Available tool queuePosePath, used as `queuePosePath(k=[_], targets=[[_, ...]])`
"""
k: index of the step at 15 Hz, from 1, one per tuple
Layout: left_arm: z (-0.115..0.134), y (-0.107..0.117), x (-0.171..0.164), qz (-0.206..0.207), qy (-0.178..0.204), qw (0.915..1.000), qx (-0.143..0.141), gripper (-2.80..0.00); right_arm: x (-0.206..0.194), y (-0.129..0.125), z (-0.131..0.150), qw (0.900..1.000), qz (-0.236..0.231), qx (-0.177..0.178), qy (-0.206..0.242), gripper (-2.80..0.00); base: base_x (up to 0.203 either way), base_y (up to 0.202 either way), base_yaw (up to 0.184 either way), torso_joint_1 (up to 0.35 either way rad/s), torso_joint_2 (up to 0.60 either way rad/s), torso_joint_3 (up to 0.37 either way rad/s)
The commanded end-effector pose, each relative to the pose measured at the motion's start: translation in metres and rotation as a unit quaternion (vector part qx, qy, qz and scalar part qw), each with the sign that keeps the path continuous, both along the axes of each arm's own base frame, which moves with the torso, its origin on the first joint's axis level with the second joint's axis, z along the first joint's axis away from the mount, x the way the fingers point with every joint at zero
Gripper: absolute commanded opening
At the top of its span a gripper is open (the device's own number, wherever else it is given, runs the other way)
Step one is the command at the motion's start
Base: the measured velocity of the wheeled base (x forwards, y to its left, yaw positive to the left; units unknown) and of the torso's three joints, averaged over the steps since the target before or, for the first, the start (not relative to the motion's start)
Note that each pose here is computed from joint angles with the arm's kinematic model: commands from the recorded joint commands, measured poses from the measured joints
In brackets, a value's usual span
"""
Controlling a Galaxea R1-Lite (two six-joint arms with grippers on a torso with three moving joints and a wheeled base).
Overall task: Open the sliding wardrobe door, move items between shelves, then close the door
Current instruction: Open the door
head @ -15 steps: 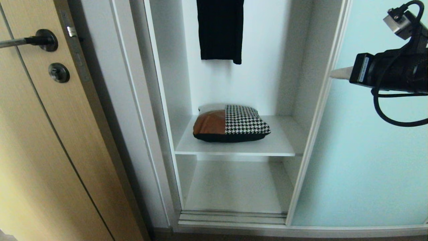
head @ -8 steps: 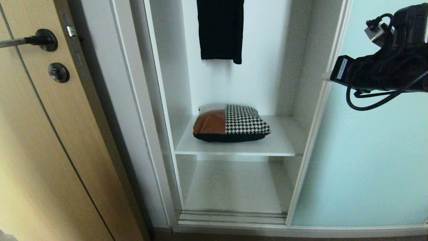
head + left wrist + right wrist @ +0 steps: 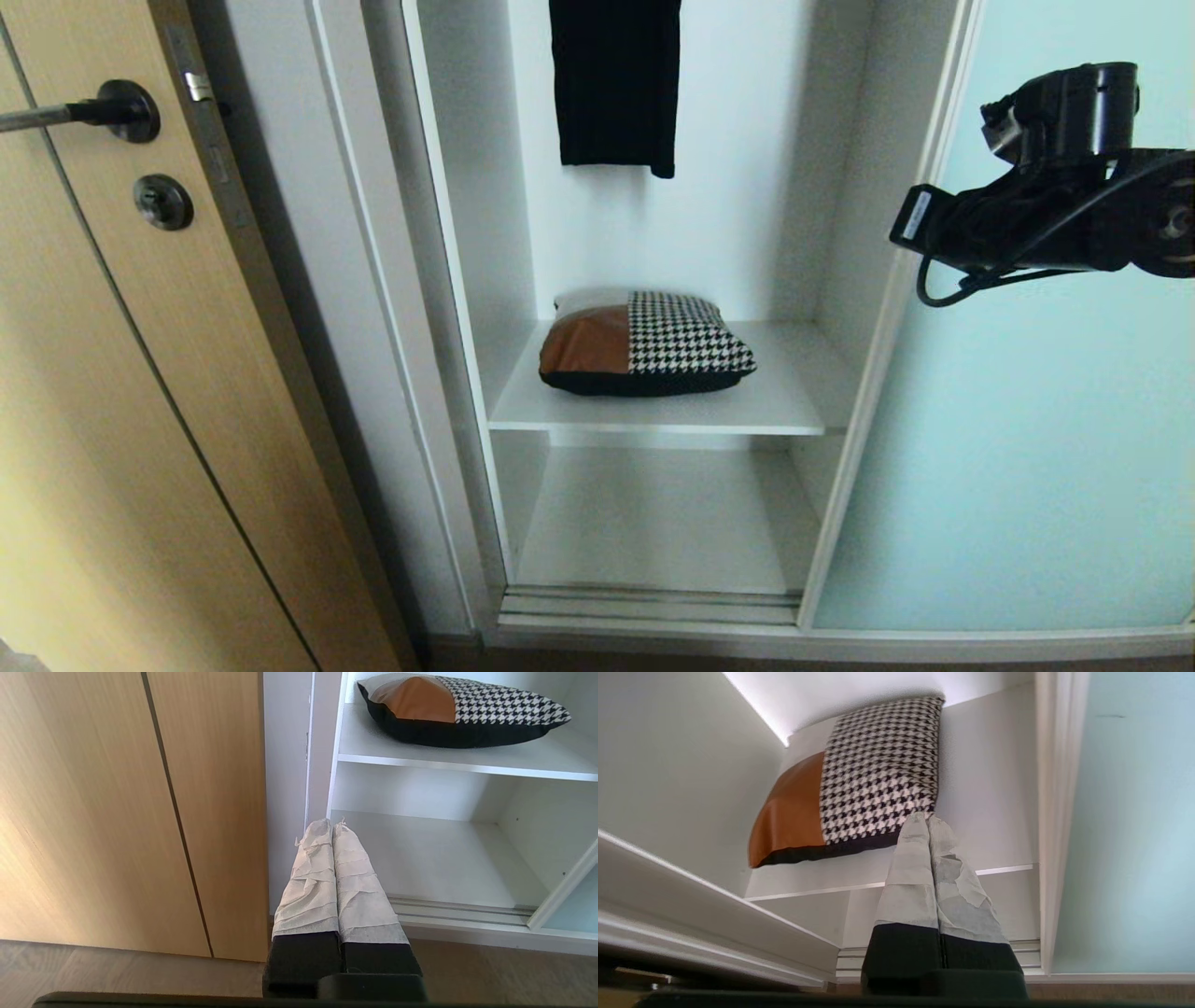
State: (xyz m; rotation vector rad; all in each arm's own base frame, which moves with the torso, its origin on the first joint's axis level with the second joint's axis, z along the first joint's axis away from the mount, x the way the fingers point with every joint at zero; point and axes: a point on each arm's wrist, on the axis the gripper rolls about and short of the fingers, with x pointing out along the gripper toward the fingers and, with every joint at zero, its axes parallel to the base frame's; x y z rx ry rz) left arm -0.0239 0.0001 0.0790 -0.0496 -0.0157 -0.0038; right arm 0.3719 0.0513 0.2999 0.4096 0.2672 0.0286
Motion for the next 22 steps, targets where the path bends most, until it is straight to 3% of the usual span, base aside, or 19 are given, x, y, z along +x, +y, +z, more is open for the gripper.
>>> queuePosePath(k=[1, 4, 8, 22], targets=[[0.0, 0.0, 0.0, 0.0, 0.001, 1.0, 0.0, -2.8, 0.008, -0.002, -0.007, 1.0, -0.004, 0.001, 0.007, -2.8, 0.0, 0.0, 0.0, 0.0, 0.0, 0.0], [0.0, 0.0, 0.0, 0.0, 0.001, 1.0, -0.001, -2.8, 0.014, -0.011, -0.012, 1.0, -0.017, 0.003, 0.013, -2.8, 0.0, 0.0, 0.0, 0.0, 0.0, 0.0], [0.0, 0.0, 0.0, 0.0, 0.001, 1.0, -0.001, -2.8, 0.023, -0.02, -0.014, 0.998, -0.04, 0.041, 0.013, -2.8, 0.0, 0.0, 0.0, 0.0, 0.0, 0.0], [0.0, 0.0, 0.0, 0.0, 0.001, 1.0, -0.001, -2.8, 0.043, -0.056, -0.017, 0.996, -0.082, 0.043, 0.008, -2.8, 0.0, 0.0, 0.0, 0.0, 0.0, 0.0]])
